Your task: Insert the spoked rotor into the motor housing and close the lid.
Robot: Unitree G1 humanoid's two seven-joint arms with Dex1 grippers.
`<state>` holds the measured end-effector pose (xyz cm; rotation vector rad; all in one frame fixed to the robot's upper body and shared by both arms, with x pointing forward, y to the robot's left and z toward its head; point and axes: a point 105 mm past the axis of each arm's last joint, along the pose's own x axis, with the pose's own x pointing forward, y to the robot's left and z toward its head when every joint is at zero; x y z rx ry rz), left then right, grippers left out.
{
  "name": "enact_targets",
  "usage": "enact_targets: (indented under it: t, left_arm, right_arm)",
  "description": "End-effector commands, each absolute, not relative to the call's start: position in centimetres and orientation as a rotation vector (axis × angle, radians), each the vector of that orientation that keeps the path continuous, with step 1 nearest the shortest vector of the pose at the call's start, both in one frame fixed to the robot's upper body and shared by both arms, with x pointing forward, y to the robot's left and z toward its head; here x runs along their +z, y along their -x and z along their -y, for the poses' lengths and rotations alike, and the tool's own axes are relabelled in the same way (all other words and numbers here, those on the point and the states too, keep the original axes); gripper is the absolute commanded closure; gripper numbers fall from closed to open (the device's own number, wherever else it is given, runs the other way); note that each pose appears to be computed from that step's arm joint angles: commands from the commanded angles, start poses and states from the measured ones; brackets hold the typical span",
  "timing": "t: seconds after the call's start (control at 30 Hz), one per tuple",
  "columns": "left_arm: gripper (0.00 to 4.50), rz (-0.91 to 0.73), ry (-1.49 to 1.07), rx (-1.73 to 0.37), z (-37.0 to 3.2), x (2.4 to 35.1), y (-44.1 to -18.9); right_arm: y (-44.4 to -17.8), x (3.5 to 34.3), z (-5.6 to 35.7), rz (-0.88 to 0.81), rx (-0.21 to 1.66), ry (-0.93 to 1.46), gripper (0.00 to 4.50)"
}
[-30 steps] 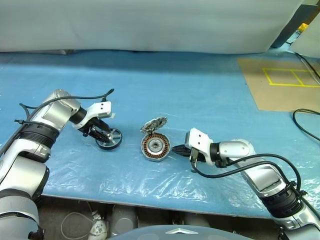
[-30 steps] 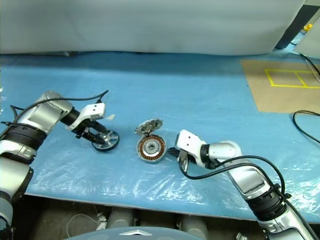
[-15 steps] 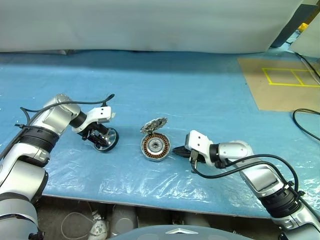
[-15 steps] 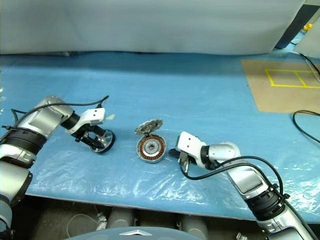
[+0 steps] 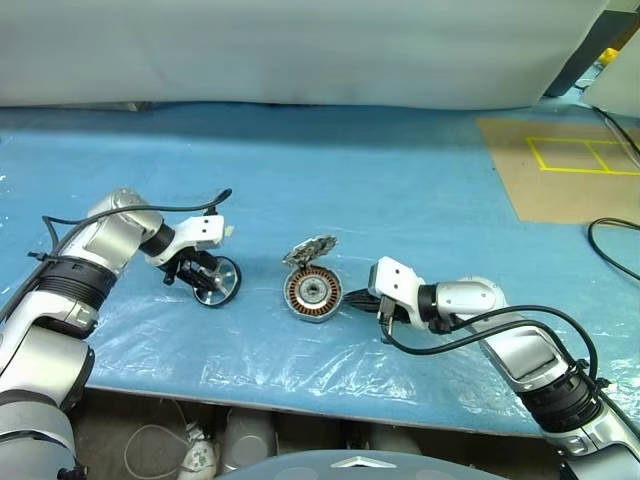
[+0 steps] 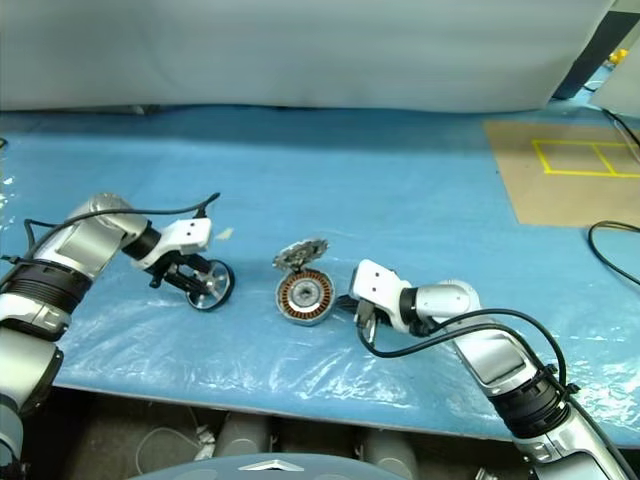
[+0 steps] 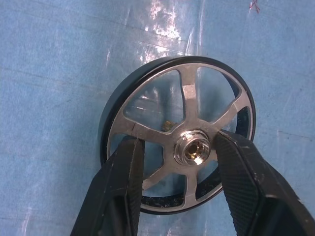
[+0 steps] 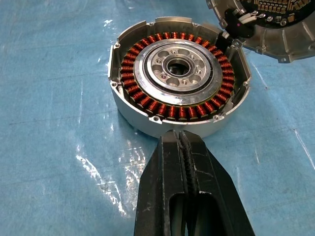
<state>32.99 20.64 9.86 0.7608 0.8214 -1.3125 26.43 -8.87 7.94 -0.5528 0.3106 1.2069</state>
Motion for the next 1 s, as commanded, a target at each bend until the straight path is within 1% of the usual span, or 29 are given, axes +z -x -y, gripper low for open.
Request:
enact_targets:
  t: [0.03,0.07,0.13,0.17,0.23,0.33,0.4,0.47,0.6,0.67,0.73,0.87,0.93,1.0]
  left_arm:
    - [2.65,-0.745,-0.745,-1.334,-20.3,10.4,-32.8]
    - [2.65,-0.697,-0.721,-1.354,-19.8,11.0,-32.7]
    - [2.65,-0.537,-0.637,-1.397,-18.4,13.2,-32.7]
    - [2.65,-0.492,-0.587,-1.419,-18.0,14.2,-32.3]
    - [2.65,-0.416,-0.525,-1.478,-17.3,15.6,-31.0]
    - [2.65,-0.337,-0.447,-1.586,-15.5,17.8,-28.4]
    - [2.65,-0.327,-0.442,-1.642,-14.7,18.2,-27.0]
    - [2.65,-0.352,-0.482,-1.672,-14.5,17.9,-26.1]
    - [2.65,-0.458,-0.549,-1.717,-14.4,16.4,-24.4]
    - [2.65,-0.489,-0.585,-1.710,-14.2,15.5,-24.4]
    - [2.65,-0.491,-0.573,-1.673,-13.4,14.7,-25.1]
    - [2.65,-0.400,-0.547,-1.581,-11.0,14.1,-27.5]
    - [2.65,-0.376,-0.536,-1.573,-10.1,14.1,-28.0]
    - [2.65,-0.365,-0.537,-1.570,-9.6,13.9,-28.3]
  right_arm:
    - [-26.7,9.5,8.5,-0.249,1.202,0.536,4.50]
    - [-26.9,9.8,8.5,-0.243,1.195,0.519,4.50]
    - [-27.1,10.5,8.6,-0.225,1.178,0.477,4.50]
    - [-27.2,10.9,8.7,-0.220,1.173,0.452,4.50]
    - [-27.3,11.4,9.0,-0.218,1.170,0.416,4.50]
    - [-27.3,11.5,10.0,-0.235,1.166,0.391,4.50]
    - [-27.5,11.2,10.6,-0.250,1.164,0.407,4.50]
    - [-27.7,10.9,10.9,-0.259,1.164,0.422,4.50]
    - [-28.1,11.2,10.8,-0.249,1.161,0.425,4.50]
    - [-28.2,11.3,10.7,-0.243,1.155,0.424,4.50]
    - [-28.1,11.3,10.4,-0.239,1.155,0.423,4.50]
    - [-27.5,11.7,10.0,-0.235,1.158,0.410,4.50]
    - [-27.4,12.2,10.1,-0.231,1.150,0.389,4.50]
    - [-27.5,13.4,10.5,-0.208,1.124,0.352,4.50]
